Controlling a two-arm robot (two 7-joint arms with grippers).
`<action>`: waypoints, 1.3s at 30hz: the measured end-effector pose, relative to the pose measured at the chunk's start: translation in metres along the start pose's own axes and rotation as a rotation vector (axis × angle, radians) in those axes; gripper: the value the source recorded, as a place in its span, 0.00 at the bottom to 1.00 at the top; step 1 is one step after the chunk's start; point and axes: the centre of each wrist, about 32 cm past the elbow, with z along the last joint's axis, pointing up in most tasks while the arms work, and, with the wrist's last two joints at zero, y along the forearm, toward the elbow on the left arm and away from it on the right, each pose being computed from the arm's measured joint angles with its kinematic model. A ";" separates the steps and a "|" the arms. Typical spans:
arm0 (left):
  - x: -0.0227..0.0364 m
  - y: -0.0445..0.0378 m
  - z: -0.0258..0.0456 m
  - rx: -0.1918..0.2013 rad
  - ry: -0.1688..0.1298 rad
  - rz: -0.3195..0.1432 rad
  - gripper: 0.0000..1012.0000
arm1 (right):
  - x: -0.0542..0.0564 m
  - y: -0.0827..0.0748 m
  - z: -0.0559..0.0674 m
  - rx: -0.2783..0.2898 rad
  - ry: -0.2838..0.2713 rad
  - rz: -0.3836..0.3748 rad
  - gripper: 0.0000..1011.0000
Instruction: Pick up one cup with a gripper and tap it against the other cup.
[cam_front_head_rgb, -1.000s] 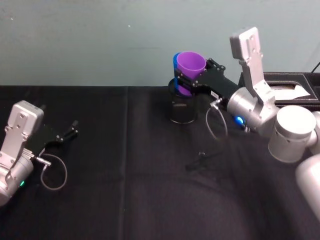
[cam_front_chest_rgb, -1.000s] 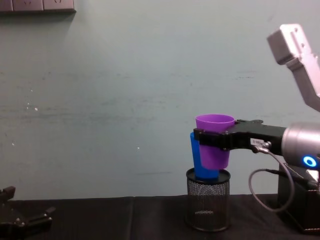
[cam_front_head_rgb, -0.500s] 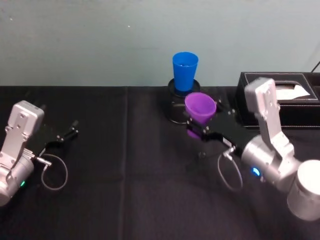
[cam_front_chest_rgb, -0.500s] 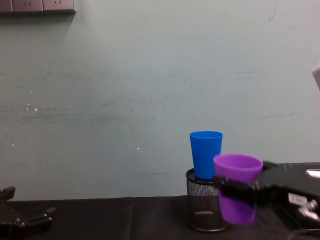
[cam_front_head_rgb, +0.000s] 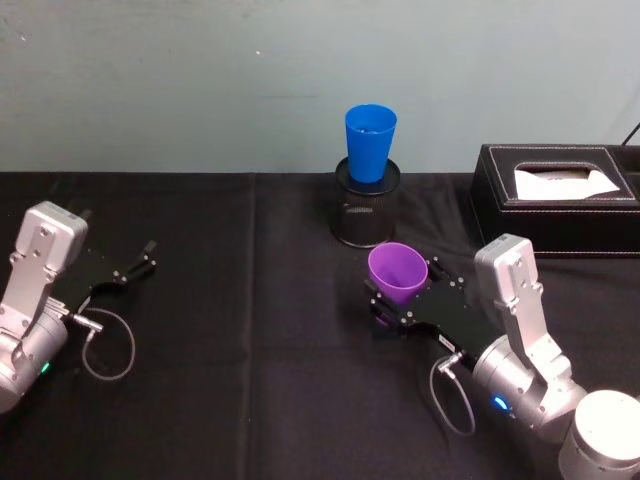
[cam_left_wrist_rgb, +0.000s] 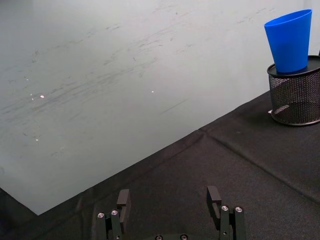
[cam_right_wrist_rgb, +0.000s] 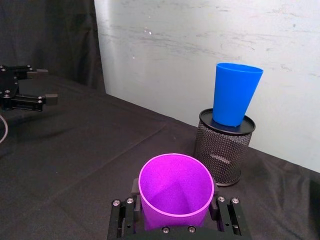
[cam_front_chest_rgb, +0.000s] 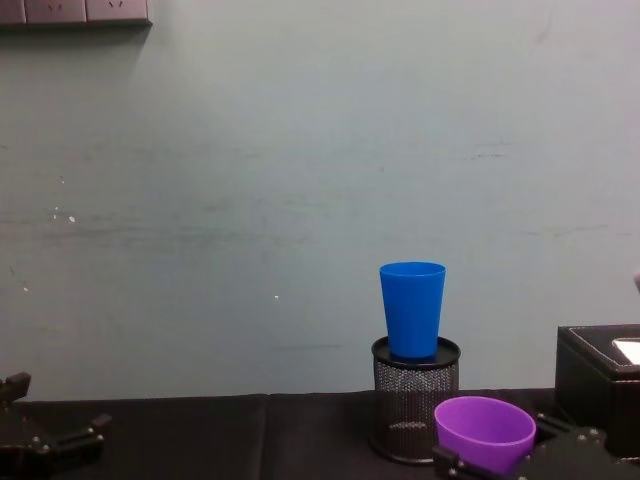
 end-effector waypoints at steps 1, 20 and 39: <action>0.0000 0.0000 0.0000 0.000 0.000 0.000 0.99 | -0.001 0.000 -0.002 0.003 0.000 -0.001 0.74; 0.0000 0.0000 0.0000 0.000 0.000 0.000 0.99 | -0.010 0.002 -0.017 -0.018 -0.001 -0.015 0.74; 0.0000 0.0000 0.0000 0.000 0.000 0.000 0.99 | -0.007 0.002 0.003 0.045 -0.010 -0.028 0.99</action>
